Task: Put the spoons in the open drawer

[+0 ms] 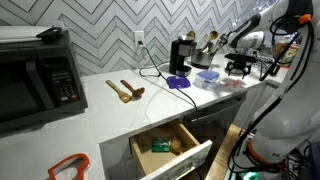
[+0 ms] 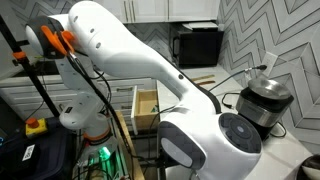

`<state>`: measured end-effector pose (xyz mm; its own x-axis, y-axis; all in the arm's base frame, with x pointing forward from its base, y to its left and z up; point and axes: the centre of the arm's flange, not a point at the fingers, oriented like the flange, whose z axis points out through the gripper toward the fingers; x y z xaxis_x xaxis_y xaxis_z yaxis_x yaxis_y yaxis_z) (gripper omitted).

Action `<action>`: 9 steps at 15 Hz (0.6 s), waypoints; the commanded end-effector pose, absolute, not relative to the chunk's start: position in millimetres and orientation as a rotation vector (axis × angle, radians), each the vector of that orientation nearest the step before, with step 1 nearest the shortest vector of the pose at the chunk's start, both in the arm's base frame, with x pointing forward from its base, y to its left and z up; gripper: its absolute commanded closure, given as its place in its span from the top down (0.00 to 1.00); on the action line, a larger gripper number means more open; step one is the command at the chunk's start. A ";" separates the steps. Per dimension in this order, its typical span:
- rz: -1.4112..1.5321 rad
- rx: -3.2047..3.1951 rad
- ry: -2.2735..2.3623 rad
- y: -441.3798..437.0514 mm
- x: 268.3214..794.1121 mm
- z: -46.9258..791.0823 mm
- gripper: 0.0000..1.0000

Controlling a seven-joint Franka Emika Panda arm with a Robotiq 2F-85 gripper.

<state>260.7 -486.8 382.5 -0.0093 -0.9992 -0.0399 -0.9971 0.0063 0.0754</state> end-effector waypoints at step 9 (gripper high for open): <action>-0.041 2.224 -2.306 -516.7 276.7 352.0 0.49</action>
<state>279.9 -503.0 356.9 -0.0326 -0.9963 -0.0794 -0.9995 0.0322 0.0056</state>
